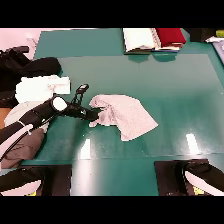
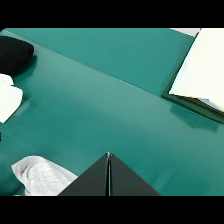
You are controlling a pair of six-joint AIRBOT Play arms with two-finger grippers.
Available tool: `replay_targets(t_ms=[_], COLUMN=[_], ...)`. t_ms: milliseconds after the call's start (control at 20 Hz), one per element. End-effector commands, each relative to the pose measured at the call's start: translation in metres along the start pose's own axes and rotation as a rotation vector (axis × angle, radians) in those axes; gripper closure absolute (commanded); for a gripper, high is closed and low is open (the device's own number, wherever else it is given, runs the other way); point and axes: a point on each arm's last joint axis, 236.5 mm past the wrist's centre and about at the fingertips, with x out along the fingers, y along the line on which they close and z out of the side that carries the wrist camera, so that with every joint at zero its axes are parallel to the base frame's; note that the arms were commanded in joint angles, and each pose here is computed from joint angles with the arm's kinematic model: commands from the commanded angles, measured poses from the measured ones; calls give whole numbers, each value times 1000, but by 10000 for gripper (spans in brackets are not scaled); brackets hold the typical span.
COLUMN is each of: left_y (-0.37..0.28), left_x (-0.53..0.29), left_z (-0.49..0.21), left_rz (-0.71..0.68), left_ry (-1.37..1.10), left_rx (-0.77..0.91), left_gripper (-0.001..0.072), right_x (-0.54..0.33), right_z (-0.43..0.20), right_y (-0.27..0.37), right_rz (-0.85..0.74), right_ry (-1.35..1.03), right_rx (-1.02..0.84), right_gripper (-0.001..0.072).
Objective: Fold the shirts.
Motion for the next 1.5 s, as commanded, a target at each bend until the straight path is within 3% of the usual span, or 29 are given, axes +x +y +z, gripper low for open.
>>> replay_targets(t_ms=[0, 150, 300, 550, 600, 650, 700, 800, 850, 900, 1150, 1200, 1300, 1350, 1400, 1450], left_y=[1, 17, 45, 68, 68, 68, 67, 68, 68, 68, 68, 67, 67, 67, 67, 69], left_x=[-3, -44, -109, -131, -131, -131, -131, -131, -131, -131, -131, -131, -130, -130, -131, -132], left_z=[0, 43, 98, 99, 98, 97, 97, 97, 97, 97, 97, 97, 96, 95, 96, 97], left_rz=[4, 19, 74, 156, 155, 154, 154, 154, 155, 154, 154, 154, 153, 152, 154, 157], left_ry=[12, -82, -251, -235, -230, -227, -227, -226, -227, -226, -226, -225, -220, -218, -219, -223], left_rx=[10, -13, -30, 2, 2, 2, 2, 2, 2, 2, 2, 2, 2, 2, 3, 3], left_gripper=[686, 687, 687, 687, 686, 686, 686, 686, 686, 687, 686, 686, 686, 686, 686, 686], right_x=[0, 1, 13, 43, 49, 57, 65, 83, 94, 102, 127, 132, 144, 149, 153, 157], right_z=[-8, -47, -125, -293, -321, -345, -368, -397, -405, -413, -444, -444, -437, -431, -422, -411], right_y=[1, -5, -10, -37, -31, -22, -9, 20, 38, 53, 117, 125, 136, 137, 135, 126], right_rz=[3, -17, -17, -65, -34, 9, 58, 159, 204, 230, 306, 317, 331, 333, 332, 321], right_ry=[33, 184, 396, 713, 763, 809, 863, 919, 932, 952, 1057, 1057, 1029, 1004, 982, 959], right_rx=[0, -8, 37, 338, 428, 525, 607, 681, 707, 714, 558, 532, 489, 478, 467, 429], right_gripper=[701, 700, 701, 686, 497, 232, 201, 219, 281, 284, 309, 410, 532, 655, 701, 701])
